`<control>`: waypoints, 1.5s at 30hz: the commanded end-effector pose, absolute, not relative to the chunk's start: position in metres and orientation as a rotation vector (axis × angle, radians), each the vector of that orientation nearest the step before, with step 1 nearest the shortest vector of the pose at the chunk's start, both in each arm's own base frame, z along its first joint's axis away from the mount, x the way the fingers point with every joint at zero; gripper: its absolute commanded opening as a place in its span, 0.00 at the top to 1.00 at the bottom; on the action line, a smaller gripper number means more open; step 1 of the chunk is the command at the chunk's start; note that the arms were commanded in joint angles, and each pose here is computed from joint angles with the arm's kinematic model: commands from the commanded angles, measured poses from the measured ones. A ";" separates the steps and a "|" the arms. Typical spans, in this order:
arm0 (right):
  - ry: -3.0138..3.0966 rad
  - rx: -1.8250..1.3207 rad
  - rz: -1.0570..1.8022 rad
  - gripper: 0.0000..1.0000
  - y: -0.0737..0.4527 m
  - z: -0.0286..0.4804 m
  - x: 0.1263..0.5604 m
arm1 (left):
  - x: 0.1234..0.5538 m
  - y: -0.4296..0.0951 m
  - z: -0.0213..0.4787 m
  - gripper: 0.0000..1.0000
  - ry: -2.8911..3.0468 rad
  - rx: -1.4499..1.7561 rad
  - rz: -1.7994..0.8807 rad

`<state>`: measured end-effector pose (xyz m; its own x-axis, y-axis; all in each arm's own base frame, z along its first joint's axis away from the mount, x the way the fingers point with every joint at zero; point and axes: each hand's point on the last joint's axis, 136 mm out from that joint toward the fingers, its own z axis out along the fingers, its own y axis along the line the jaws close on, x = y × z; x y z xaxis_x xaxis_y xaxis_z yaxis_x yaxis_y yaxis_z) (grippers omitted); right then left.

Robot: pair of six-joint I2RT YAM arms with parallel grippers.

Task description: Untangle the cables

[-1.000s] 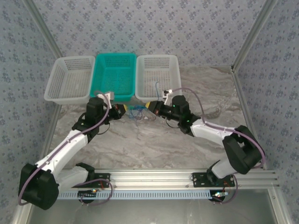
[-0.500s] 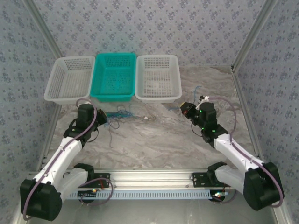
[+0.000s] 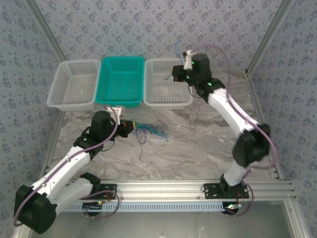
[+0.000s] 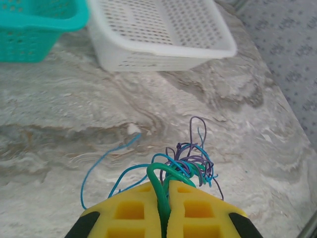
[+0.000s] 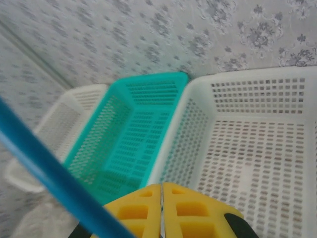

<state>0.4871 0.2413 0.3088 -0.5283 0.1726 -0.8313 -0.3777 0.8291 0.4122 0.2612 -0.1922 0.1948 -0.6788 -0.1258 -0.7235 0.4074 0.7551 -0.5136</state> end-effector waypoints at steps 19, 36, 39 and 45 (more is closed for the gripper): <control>2.038 -0.351 0.610 0.36 0.222 0.305 0.406 | 0.272 -0.230 0.237 1.00 2.029 0.406 -0.882; 1.606 -1.021 0.850 0.36 0.321 0.243 0.260 | 0.271 -0.273 0.247 1.00 2.027 0.550 -0.894; 1.594 -1.066 0.943 0.38 0.335 0.246 0.256 | 0.264 -0.280 0.249 1.00 2.017 0.584 -0.919; 1.609 -1.080 1.052 0.83 0.355 0.237 0.257 | 0.259 -0.288 0.258 1.00 1.981 0.601 -0.949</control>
<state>0.2593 0.3392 0.2109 -0.2560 -0.2516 -0.9333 -0.9284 0.3330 0.1649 0.2608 -0.2727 0.2240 -0.6018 0.0909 -0.7935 0.6307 0.6635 -0.4024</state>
